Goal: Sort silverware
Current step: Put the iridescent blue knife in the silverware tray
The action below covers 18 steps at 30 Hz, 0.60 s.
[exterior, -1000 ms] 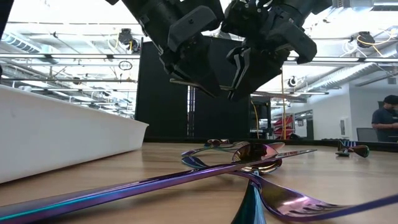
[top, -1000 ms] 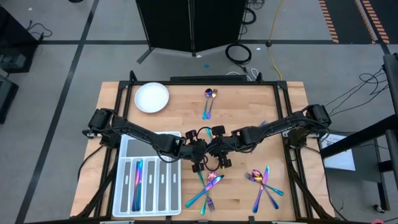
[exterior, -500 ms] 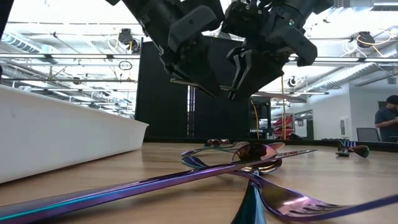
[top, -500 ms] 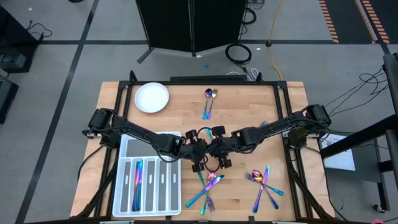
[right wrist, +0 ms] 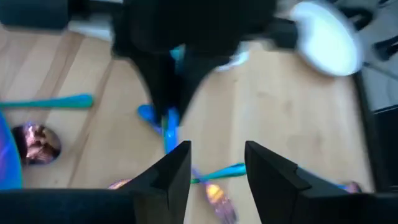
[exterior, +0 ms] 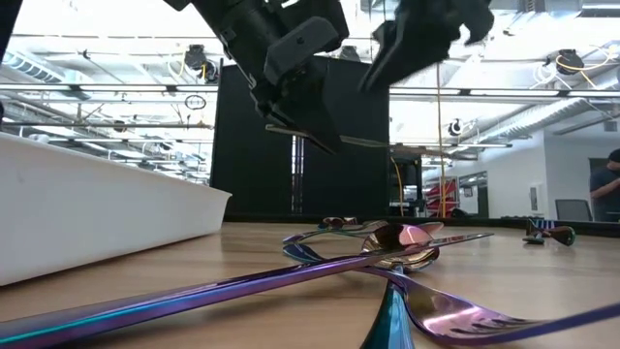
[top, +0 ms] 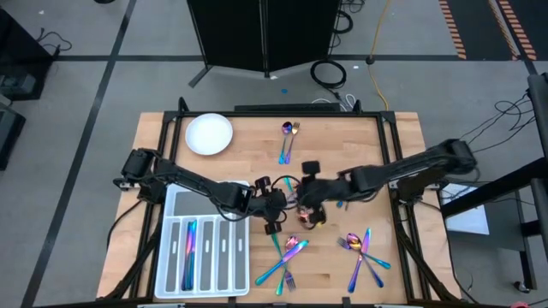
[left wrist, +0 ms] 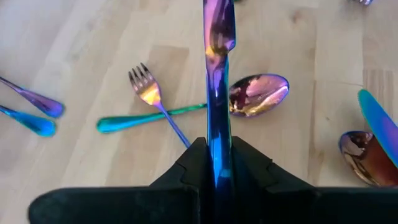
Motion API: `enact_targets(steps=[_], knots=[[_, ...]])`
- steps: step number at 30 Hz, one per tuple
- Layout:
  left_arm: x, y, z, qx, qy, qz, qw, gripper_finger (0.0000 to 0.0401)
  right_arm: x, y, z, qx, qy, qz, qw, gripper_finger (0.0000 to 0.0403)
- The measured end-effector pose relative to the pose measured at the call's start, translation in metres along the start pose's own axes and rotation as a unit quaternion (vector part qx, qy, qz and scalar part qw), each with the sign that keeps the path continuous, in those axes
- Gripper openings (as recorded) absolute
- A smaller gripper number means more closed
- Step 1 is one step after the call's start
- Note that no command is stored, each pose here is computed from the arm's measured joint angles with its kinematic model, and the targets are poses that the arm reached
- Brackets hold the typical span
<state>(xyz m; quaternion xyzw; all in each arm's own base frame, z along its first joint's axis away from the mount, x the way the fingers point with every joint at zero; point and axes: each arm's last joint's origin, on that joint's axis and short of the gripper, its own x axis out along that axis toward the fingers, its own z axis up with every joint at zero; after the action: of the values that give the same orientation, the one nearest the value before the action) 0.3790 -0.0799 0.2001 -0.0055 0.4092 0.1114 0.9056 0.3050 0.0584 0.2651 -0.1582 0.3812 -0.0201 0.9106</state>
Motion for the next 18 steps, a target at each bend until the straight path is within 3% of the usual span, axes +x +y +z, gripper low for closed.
enact_targets(steps=[4, 8, 14, 18], knots=[[-0.012, 0.004, -0.001, -0.043, 0.019, 0.006, 0.999, 0.0050, -0.032, -0.010, -0.014, 0.040, -0.031, -0.013, 0.999, 0.0141], [-0.036, 0.013, -0.003, -0.139, 0.045, 0.025, 0.989, 0.0050, -0.053, -0.011, -0.045, 0.086, -0.077, -0.017, 0.993, 0.0141], [-0.094, 0.010, -0.024, -0.286, 0.084, 0.097, 0.950, 0.0050, -0.077, -0.016, -0.072, 0.109, -0.194, -0.027, 0.975, 0.0141], [-0.132, -0.004, -0.046, -0.364, 0.062, 0.150, 0.917, 0.0050, -0.095, -0.021, -0.075, 0.119, -0.226, -0.029, 0.966, 0.0142]])
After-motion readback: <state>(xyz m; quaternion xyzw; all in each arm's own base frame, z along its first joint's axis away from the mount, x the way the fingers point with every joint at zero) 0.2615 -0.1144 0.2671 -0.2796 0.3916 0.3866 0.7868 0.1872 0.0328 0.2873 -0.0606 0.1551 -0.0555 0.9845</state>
